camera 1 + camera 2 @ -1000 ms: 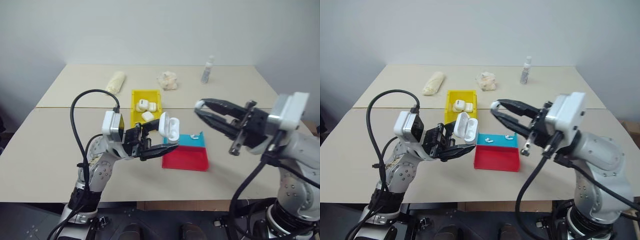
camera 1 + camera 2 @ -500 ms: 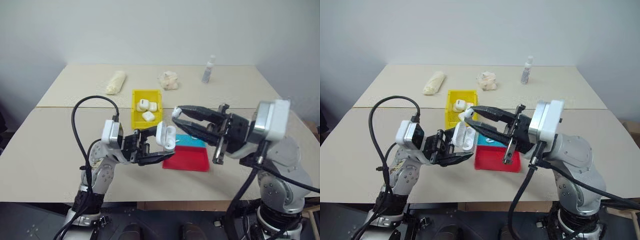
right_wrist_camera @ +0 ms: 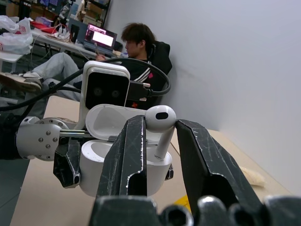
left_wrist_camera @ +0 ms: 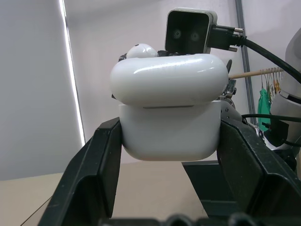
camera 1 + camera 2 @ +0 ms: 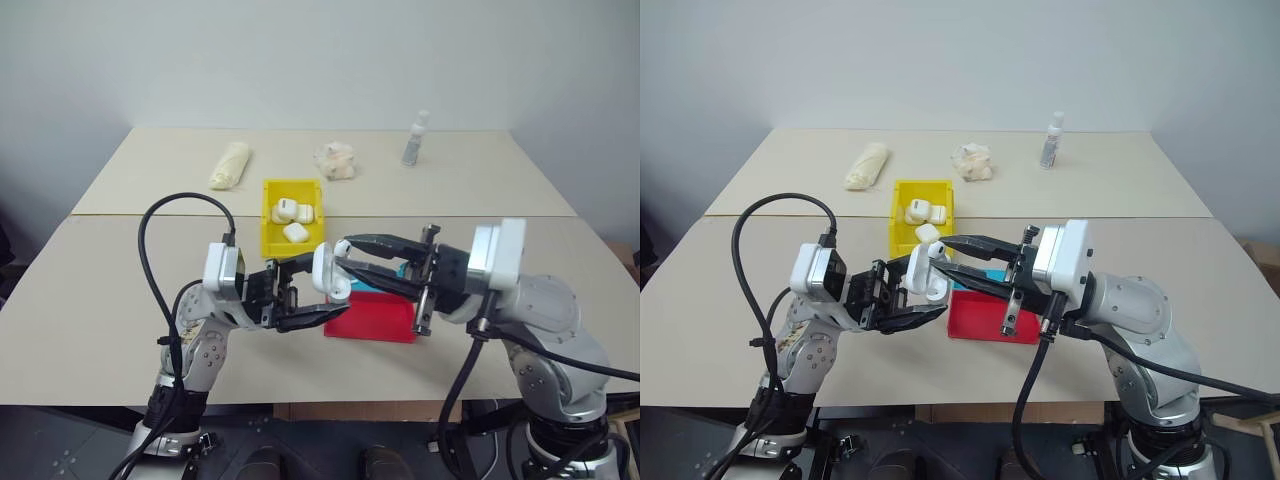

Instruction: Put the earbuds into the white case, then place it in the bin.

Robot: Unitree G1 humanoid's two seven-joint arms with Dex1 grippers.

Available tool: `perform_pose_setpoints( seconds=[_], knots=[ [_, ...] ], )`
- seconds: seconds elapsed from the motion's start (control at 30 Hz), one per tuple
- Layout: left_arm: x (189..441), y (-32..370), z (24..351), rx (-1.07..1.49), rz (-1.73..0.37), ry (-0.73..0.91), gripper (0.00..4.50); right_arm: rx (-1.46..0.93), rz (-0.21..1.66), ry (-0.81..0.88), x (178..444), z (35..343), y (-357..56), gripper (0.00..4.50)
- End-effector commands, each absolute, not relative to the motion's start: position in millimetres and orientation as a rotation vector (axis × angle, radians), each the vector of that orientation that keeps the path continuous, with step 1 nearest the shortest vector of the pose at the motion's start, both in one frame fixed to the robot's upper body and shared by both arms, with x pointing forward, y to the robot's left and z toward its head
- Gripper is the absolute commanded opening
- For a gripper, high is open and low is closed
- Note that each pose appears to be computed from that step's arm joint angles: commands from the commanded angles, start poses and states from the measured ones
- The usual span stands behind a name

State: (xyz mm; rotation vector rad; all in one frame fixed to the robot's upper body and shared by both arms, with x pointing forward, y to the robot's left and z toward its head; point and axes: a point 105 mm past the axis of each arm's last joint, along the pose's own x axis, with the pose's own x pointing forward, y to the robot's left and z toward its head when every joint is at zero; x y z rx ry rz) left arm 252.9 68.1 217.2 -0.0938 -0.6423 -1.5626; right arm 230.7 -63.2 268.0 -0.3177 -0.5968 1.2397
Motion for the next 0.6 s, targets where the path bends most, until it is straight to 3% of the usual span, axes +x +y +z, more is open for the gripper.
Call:
perform_pose_setpoints(
  seconds=[0.03, 0.6],
  knots=[
    [248.0, 68.6, 223.3, -0.068, -1.568, -0.689, 2.76, -0.333, 1.231, -0.616, 229.1, 269.7, -63.3, 0.92],
    [251.0, 66.9, 216.3, -0.061, -1.560, -0.691, 2.76, -0.316, 1.248, -0.581, 232.7, 263.9, -64.2, 0.92]
  ],
)
